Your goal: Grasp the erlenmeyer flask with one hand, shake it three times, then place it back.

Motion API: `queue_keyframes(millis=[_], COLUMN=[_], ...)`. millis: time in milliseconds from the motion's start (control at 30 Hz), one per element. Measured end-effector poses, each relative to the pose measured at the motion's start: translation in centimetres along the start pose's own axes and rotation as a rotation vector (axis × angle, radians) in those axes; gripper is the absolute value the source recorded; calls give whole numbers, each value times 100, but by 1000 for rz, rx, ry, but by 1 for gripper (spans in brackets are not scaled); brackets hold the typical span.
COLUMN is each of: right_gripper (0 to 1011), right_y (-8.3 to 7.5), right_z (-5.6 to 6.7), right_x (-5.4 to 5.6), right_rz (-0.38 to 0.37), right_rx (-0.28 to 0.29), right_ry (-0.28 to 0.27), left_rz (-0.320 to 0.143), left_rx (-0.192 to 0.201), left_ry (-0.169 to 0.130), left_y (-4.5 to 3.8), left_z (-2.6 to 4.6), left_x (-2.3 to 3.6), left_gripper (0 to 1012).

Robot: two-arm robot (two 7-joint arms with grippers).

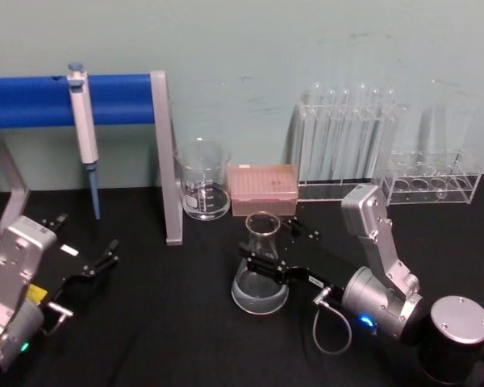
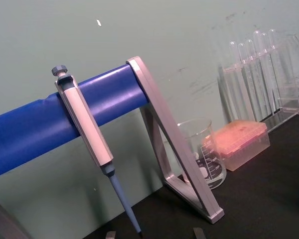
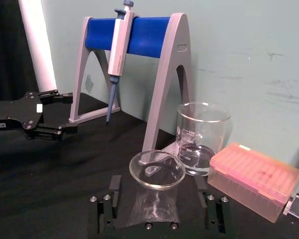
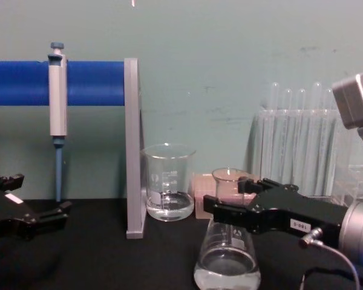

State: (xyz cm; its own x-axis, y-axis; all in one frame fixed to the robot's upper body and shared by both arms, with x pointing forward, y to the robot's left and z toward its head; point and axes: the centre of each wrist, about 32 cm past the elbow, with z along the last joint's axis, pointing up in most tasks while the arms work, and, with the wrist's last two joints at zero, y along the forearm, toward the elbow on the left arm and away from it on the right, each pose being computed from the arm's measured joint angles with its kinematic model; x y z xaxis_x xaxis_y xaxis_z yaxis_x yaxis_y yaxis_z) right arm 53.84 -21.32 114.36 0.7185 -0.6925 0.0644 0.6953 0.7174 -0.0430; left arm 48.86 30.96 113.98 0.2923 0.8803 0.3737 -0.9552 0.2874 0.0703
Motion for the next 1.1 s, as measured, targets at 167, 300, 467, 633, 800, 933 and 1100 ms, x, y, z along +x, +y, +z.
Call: queue_keyframes(millis=[167,300,467,633,800,933,1100], right_gripper=[985,1002,1002,1003,1003,1003,1003], right_y=[1,2,2,2,-21,-93,-207], right_z=[4,5,7,8,28,43,51], right_x=[1,1,1,1,16,31,48], right_rz=[0,0,0,0,6,12,6], right_rx=[2,3,4,5,5,-4,-17], right_ry=[-1,-1,-1,-1,-10,-17,-15], left_rz=[0,0,0,0,0,0,0], left_rx=[0,0,0,0,0,0,0], left_ry=[0,0,0,0,0,0,0], left_y=[0,0,0,0,0,0,0], left_z=[0,0,0,0,0,0,0], left_x=[0,0,0,0,0,0,0], left_gripper=[1001,1001,1001,1001,1001,1001,1001])
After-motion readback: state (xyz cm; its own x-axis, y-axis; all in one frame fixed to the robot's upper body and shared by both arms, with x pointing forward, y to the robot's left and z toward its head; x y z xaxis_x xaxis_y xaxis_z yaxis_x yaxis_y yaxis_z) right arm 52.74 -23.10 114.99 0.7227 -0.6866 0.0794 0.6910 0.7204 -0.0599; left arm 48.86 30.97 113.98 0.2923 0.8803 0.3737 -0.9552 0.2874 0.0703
